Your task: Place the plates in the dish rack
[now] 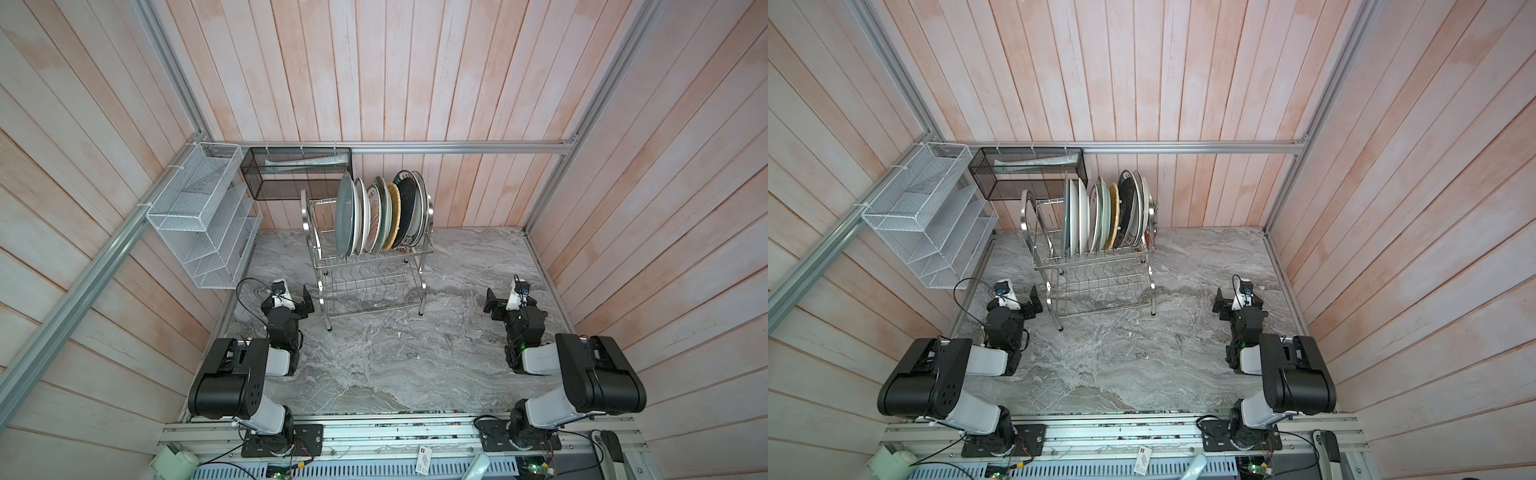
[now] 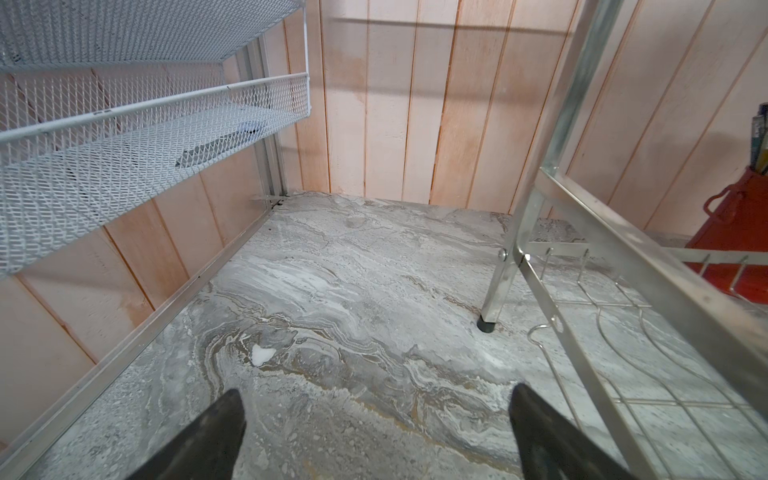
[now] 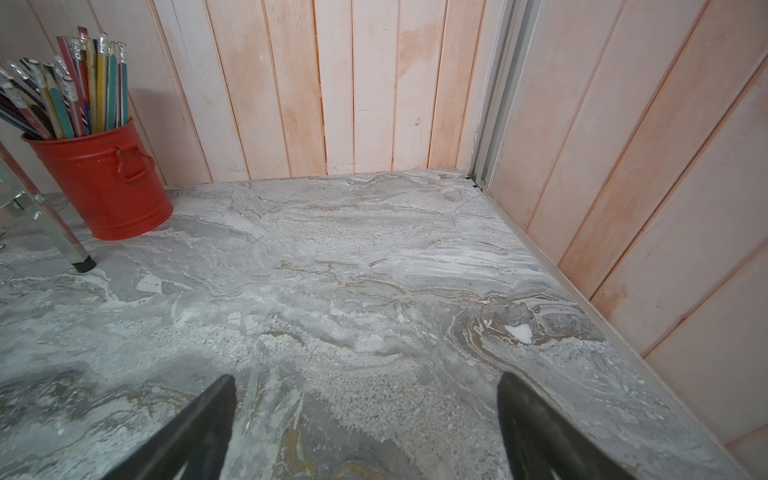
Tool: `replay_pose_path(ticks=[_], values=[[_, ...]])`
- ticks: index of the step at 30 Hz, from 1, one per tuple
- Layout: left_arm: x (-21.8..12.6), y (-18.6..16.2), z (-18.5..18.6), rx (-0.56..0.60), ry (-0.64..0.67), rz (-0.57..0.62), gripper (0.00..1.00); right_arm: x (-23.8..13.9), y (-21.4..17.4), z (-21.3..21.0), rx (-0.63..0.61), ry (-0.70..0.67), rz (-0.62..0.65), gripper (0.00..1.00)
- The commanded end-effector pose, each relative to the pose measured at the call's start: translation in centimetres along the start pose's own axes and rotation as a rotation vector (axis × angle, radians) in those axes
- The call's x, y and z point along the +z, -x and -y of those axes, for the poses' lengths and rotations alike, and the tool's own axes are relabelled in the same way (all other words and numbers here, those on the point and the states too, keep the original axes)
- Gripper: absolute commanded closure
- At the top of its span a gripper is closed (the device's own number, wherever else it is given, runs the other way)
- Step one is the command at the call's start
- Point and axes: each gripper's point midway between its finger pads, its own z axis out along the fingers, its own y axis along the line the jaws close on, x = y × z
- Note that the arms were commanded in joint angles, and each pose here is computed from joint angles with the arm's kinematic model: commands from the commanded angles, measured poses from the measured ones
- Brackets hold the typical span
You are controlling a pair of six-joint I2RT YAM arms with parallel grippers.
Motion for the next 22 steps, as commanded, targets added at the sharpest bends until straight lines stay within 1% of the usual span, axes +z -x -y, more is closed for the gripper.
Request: replay_pose_path(ticks=[1, 22], values=[[0.05, 0.46, 0.01, 0.002, 0.003, 0.012, 0.0, 0.23, 0.59, -0.16, -0.01, 0.004, 0.012, 0.02], [0.07, 0.37, 0.07, 0.001, -0.014, 0.007, 0.0, 0.23, 0.54, -0.17, -0.01, 0.004, 0.01, 0.02]])
